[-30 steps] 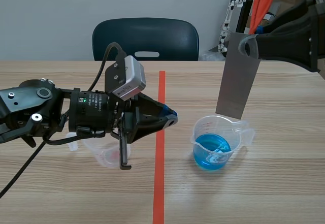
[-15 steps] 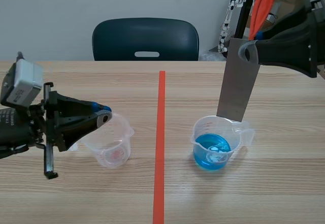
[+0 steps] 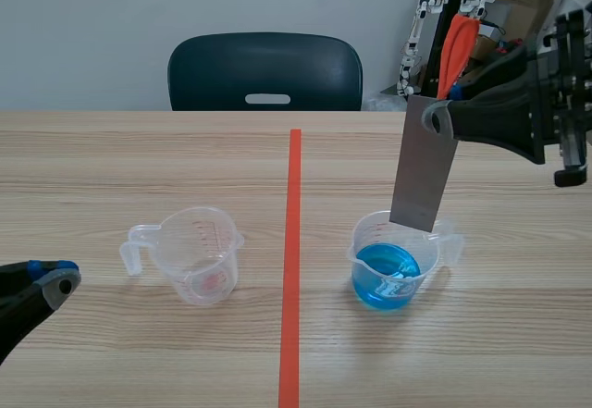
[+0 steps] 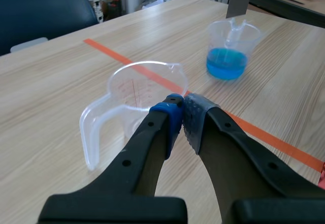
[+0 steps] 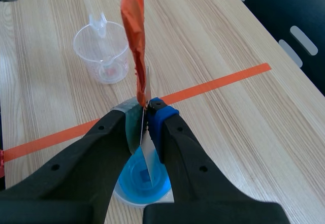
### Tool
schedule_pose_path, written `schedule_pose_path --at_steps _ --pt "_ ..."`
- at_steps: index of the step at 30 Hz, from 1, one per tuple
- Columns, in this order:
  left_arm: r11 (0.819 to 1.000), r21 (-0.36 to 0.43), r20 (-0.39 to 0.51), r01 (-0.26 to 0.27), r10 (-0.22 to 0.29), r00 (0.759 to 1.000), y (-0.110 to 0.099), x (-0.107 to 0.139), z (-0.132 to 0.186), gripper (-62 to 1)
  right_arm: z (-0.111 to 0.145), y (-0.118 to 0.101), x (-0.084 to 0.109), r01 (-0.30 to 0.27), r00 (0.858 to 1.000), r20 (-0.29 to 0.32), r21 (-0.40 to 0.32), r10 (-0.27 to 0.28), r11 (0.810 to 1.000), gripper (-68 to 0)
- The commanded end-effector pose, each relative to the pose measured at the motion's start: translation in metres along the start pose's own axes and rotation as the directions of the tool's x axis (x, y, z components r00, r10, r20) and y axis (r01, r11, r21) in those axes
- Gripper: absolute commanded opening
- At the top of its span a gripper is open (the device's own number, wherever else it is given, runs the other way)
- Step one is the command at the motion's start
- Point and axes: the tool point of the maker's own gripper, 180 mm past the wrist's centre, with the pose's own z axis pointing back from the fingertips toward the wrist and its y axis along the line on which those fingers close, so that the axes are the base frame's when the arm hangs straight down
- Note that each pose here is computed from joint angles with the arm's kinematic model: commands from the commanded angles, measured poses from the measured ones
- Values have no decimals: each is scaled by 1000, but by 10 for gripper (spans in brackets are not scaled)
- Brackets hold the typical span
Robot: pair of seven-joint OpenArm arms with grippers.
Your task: Do the redox reaction experiment. lower the plate into the blue solution
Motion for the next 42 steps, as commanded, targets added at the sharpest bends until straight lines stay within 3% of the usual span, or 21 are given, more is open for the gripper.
schedule_pose_path --at_steps 1,7,11,19,26,34,37,42 --pt "1000 27 50 -15 13 999 -8 3 -1 -569 3 -5 12 -12 999 39 -9 13 1000 -669" --pt "1000 30 114 -11 7 993 -49 -5 16 -569 -1 -8 7 -14 999 39 -17 15 1000 -669" --pt "995 95 150 21 -35 988 -68 -17 25 -569 -4 -8 4 -16 999 39 -20 16 1000 -669" --pt "987 137 255 78 -112 961 -115 -29 33 -569 -11 -3 -3 -16 999 33 -10 17 1000 -669" --pt "980 195 258 51 -101 961 -117 -45 18 -568 -15 1 -10 -4 999 33 -5 4 1000 -669" --pt "981 180 292 71 -122 948 -113 -44 -1 -557 -23 9 -20 -16 1000 14 11 15 1000 -669" --pt "980 184 308 73 -128 943 -112 -40 -5 -449 -24 10 -22 -11 1000 13 12 11 1000 -669" --pt "979 186 340 81 -141 930 -111 -31 -9 -109 -26 11 -24 -14 1000 11 12 14 1000 -669"
